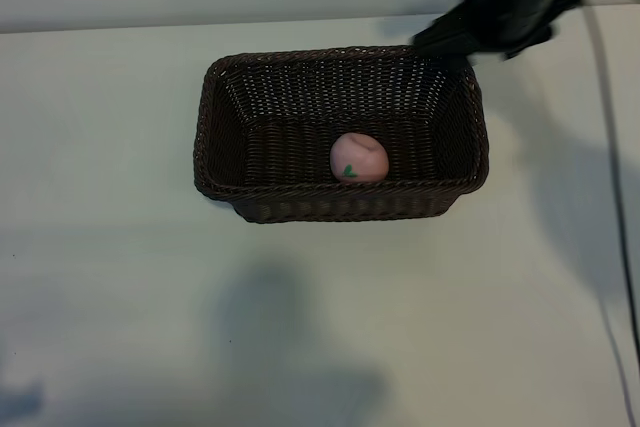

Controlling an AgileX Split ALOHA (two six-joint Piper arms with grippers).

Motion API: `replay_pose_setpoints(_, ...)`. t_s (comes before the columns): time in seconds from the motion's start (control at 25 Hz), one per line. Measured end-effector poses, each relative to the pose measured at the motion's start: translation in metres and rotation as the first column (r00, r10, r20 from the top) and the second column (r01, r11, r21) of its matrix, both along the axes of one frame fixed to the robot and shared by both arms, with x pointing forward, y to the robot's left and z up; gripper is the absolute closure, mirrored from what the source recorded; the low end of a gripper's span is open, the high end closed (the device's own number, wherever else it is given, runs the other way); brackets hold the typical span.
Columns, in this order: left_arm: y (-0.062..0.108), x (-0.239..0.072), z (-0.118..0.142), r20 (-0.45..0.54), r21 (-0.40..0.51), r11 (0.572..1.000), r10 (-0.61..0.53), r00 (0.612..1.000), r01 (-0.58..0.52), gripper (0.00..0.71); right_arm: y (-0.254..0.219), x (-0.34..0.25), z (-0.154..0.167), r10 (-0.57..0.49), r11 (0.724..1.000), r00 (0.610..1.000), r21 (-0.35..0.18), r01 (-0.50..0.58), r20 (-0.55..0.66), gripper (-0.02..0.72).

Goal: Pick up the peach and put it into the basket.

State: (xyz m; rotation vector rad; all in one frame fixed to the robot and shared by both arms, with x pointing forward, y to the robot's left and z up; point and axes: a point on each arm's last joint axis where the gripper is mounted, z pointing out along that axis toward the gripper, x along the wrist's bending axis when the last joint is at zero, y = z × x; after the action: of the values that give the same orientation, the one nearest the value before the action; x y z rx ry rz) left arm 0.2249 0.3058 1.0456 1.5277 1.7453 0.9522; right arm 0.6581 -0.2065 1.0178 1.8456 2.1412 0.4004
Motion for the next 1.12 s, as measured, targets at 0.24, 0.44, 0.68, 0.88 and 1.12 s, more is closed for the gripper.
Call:
replay_pose_setpoints(0.24, 0.0, 0.0, 0.0, 0.0, 0.0, 1.0, 0.0, 1.0, 0.0, 0.269, -0.082, 0.008, 0.003, -0.167, 0.986, 0.986, -0.015, 0.167, -0.011, 0.107)
replay_pose_setpoints(0.44, 0.0, 0.0, 0.0, 0.0, 0.0, 1.0, 0.0, 1.0, 0.0, 0.269, -0.128, 0.005, 0.003, -0.267, 0.964, 0.964, -0.013, 0.266, -0.023, 0.108)
replay_pose_setpoints(0.68, 0.0, 0.0, 0.0, 0.0, 0.0, 1.0, 0.0, 1.0, 0.0, 0.269, -0.131, -0.008, 0.029, -0.255, 0.967, 0.967, 0.005, 0.255, -0.008, 0.108)
replay_pose_setpoints(0.88, 0.0, 0.0, 0.0, 0.0, 0.0, 1.0, 0.0, 1.0, 0.0, 0.269, -0.128, -0.039, 0.086, -0.253, 0.967, 0.964, 0.024, 0.252, 0.079, 0.108)
replay_pose_setpoints(1.12, 0.0, 0.0, 0.0, 0.0, 0.0, 1.0, 0.0, 1.0, 0.0, 0.269, -0.123, -0.096, 0.158, -0.253, 0.968, 0.943, 0.05, 0.248, 0.215, 0.108)
